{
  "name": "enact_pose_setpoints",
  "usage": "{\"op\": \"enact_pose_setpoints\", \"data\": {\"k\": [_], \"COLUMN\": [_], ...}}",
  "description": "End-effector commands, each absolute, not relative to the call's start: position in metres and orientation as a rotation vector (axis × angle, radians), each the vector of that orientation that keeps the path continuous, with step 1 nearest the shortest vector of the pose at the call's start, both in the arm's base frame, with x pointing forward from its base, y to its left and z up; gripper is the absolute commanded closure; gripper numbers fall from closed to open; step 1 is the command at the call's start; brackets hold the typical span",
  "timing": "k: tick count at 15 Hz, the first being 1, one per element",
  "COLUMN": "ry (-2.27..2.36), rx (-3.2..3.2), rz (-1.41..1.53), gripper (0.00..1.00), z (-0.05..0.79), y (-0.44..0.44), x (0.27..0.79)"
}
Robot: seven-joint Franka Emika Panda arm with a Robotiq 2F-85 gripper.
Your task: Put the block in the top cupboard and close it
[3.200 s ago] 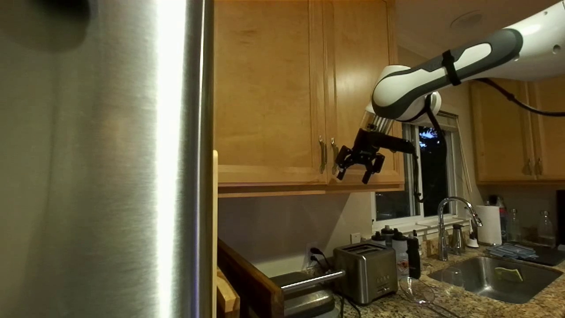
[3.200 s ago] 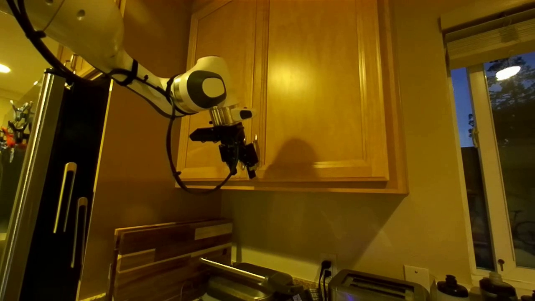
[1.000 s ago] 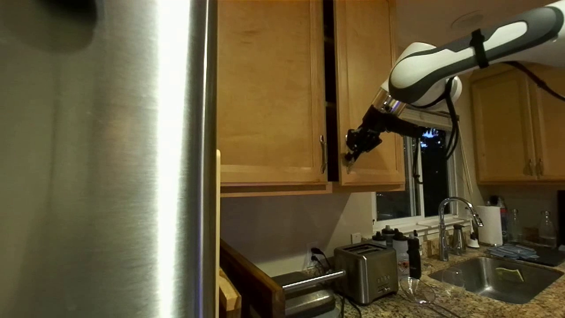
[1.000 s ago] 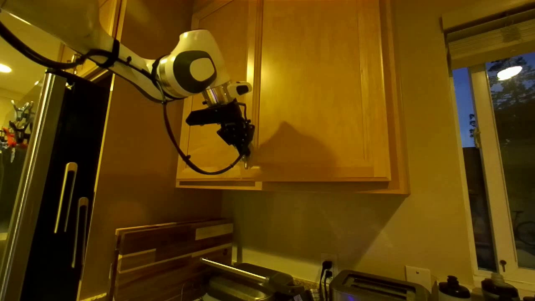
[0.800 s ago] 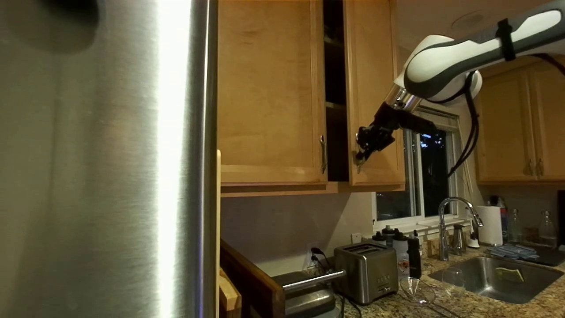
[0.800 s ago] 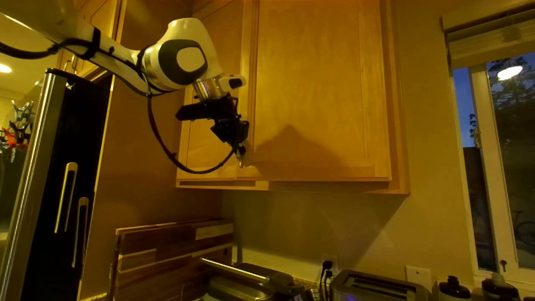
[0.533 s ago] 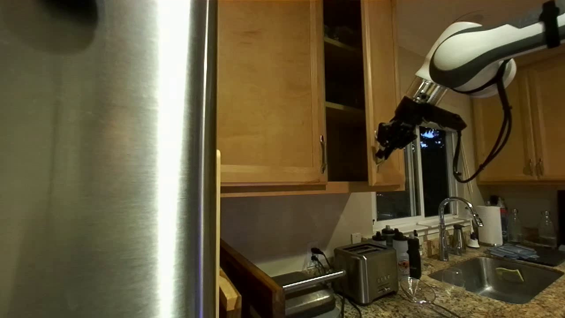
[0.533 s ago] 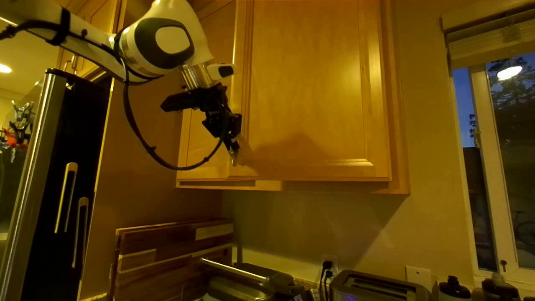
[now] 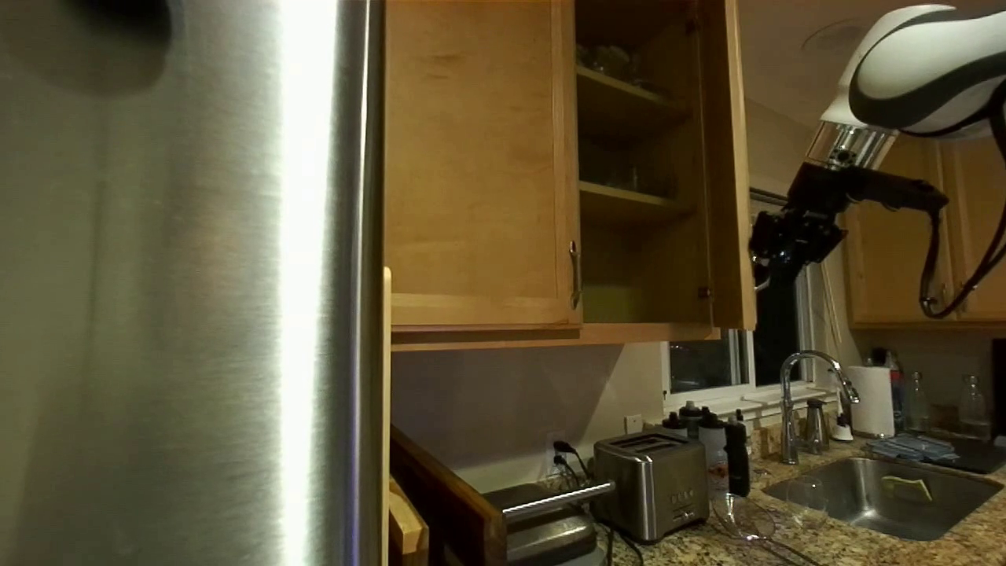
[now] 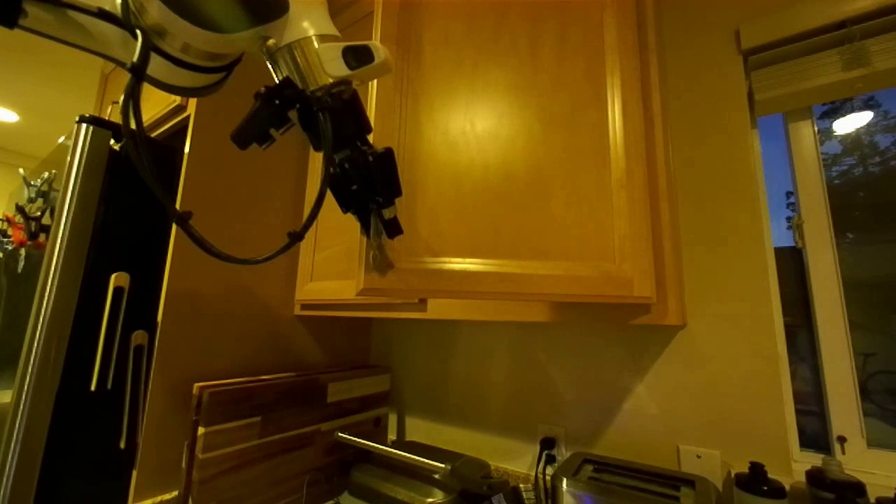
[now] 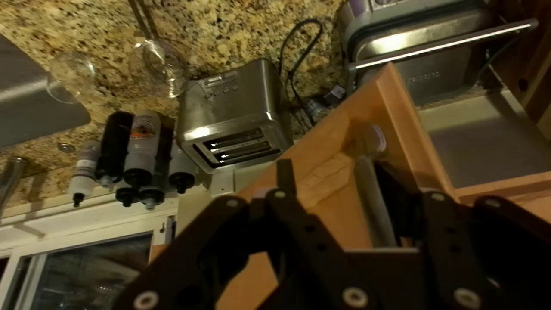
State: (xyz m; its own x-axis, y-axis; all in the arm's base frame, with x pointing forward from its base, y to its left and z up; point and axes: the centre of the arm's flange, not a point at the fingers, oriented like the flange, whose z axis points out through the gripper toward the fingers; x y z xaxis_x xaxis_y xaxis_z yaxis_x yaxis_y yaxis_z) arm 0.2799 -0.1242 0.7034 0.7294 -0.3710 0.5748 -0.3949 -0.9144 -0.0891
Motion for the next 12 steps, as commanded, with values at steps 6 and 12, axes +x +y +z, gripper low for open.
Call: {"op": "enact_pose_setpoints", "data": {"k": [6,12], "ry": [-0.533,-0.385], "rx": [2.968,3.025], "rz": [0.555,0.563], "gripper": [0.0,0.0], "z": [0.663,0.655], "y": [-0.115,-0.064], "x": [0.291,0.311]}}
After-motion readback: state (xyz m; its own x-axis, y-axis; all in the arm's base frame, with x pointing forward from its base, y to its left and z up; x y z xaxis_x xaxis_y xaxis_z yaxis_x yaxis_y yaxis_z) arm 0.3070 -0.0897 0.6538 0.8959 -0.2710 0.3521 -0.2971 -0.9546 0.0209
